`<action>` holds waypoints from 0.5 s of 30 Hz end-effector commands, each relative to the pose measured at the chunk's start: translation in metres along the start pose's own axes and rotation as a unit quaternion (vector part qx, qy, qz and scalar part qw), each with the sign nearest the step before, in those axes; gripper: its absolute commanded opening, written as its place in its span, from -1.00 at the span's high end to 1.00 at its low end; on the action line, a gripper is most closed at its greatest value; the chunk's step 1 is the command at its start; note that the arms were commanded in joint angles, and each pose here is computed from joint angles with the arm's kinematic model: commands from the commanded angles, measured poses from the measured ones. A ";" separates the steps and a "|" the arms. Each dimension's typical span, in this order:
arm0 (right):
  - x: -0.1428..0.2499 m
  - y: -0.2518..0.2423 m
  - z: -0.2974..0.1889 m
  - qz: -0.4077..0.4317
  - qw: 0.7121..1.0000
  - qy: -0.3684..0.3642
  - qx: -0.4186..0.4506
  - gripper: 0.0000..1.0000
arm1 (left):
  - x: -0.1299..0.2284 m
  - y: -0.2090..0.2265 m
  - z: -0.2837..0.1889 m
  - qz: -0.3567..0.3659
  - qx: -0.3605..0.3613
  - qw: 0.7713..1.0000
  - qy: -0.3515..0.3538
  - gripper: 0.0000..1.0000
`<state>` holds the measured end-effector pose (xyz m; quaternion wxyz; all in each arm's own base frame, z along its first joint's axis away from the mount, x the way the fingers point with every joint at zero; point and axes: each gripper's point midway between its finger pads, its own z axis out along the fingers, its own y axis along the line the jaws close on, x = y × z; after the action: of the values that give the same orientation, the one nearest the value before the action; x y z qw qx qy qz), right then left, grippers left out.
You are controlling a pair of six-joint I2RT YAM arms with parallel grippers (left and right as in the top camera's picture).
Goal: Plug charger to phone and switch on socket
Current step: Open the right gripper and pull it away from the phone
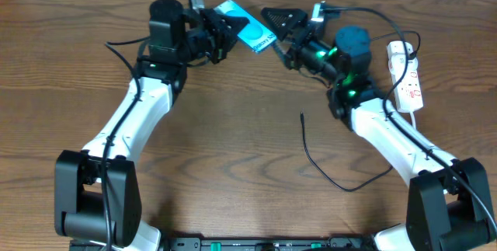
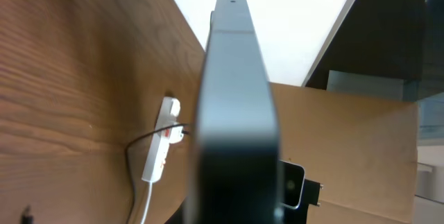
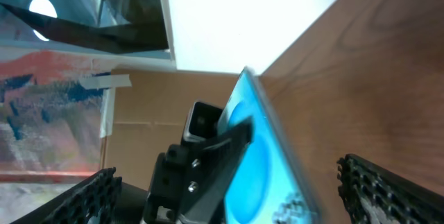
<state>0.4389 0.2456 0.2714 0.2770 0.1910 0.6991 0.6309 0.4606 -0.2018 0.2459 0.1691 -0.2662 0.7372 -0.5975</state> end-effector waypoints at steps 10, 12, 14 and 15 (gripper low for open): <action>-0.018 -0.027 -0.035 -0.081 0.994 0.069 0.025 -0.99 | -0.032 -0.010 -0.039 0.035 0.019 0.999 -0.008 0.86; -0.018 -0.040 -0.042 -0.085 0.992 0.080 0.046 -0.98 | -0.034 -0.005 -0.043 0.035 0.013 0.999 -0.005 0.85; -0.017 -0.053 -0.050 -0.092 0.989 0.084 0.077 -0.99 | -0.036 0.003 -0.046 0.031 0.002 0.999 -0.003 0.86; -0.017 -0.059 -0.054 -0.097 0.987 0.085 0.098 -0.98 | -0.036 0.008 -0.047 0.030 -0.007 1.000 -0.002 0.86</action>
<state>0.4329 0.1926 0.2183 0.2334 0.1544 0.7721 0.5706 0.4696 -0.1449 0.2378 0.1813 -0.2809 0.7389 -0.5849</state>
